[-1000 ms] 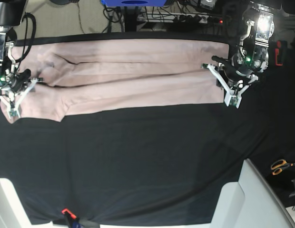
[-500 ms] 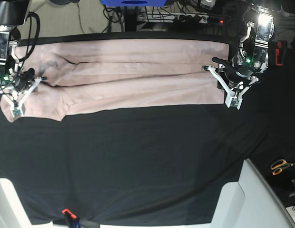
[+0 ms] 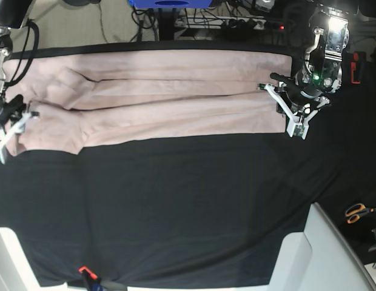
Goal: Fold the T-shirt properly
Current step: 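Hold both strip ends and straighten the strip with both grippers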
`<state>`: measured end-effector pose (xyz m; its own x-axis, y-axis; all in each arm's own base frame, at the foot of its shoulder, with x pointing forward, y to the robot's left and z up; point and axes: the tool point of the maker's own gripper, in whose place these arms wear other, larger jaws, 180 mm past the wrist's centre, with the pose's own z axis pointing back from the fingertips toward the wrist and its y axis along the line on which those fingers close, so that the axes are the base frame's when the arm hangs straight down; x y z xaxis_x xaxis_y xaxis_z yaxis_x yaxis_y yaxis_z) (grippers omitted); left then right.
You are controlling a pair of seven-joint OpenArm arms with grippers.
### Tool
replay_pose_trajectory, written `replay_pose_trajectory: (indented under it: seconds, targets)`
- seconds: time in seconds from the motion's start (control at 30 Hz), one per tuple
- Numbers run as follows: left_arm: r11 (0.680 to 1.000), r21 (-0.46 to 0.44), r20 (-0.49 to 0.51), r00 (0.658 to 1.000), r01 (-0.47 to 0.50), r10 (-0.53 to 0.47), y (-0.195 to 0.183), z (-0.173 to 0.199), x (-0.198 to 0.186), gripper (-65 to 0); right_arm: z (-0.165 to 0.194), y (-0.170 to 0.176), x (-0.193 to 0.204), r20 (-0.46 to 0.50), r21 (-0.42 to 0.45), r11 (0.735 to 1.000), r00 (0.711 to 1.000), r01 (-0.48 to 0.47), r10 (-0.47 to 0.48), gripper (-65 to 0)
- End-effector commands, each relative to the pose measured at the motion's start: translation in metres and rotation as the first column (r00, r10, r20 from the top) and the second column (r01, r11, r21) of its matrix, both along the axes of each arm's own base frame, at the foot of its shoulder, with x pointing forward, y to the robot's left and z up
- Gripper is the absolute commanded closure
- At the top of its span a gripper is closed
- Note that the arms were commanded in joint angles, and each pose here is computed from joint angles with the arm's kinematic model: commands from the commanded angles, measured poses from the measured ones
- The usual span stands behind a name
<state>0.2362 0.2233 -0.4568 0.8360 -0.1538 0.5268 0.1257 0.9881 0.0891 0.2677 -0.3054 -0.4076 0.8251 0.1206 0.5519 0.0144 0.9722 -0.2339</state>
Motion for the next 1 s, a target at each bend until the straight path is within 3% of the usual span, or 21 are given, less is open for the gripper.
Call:
replay_pose_trajectory:
  seconds: [0.0, 0.1, 0.13, 0.2, 0.27, 0.53, 0.67, 0.97]
  targets:
    - [1.0, 0.016, 0.036, 0.999, -0.001, 0.0, 0.005, 0.009, 0.008, 0.0, 0.02, 0.003, 0.026, 0.091, -0.009, 0.999, 0.994, -0.052, 0.052, -21.5]
    - [1.0, 0.015, 0.036, 0.999, -0.003, 0.002, 0.005, 0.008, 0.008, 0.0, 0.005, 0.014, 0.047, 0.074, 0.039, 0.992, 0.991, -0.117, 0.113, -2.0]
    - [1.0, 0.015, 0.036, 0.999, -0.003, 0.002, 0.005, 0.008, 0.008, 0.0, -0.001, 0.015, 0.053, 0.061, 0.061, 0.991, 0.992, -0.117, 0.113, 0.0]
    - [1.0, 0.016, 0.037, 0.999, -0.004, 0.003, 0.005, 0.009, 0.008, 0.0, -0.018, 0.017, 0.059, 0.023, 0.115, 0.987, 0.993, -0.117, 0.115, -2.1]
    - [1.0, 0.017, 0.039, 0.999, -0.008, 0.007, 0.007, 0.009, 0.009, 0.0, -0.031, 0.015, 0.064, -0.004, 0.154, 0.981, 0.993, -0.116, 0.118, -0.3]
    - [1.0, 0.02, 0.038, 0.999, -0.01, 0.009, 0.009, 0.009, 0.008, 0.0, -0.067, -0.002, 0.07, -0.007, 0.25, 0.968, 0.999, -0.035, 0.038, 0.0]
    - [1.0, 0.021, 0.033, 0.999, -0.013, 0.012, 0.01, 0.008, 0.007, 0.0, -0.068, -0.033, 0.067, 0.021, 0.207, 0.977, 0.999, 0.044, -0.049, 0.0]
    - [0.999, 0.019, 0.027, 0.999, -0.027, 0.027, 0.014, -0.001, 0.004, 0.0, -0.051, -0.073, 0.065, 0.049, 0.141, 0.988, 0.996, 0.066, -0.073, 0.0]
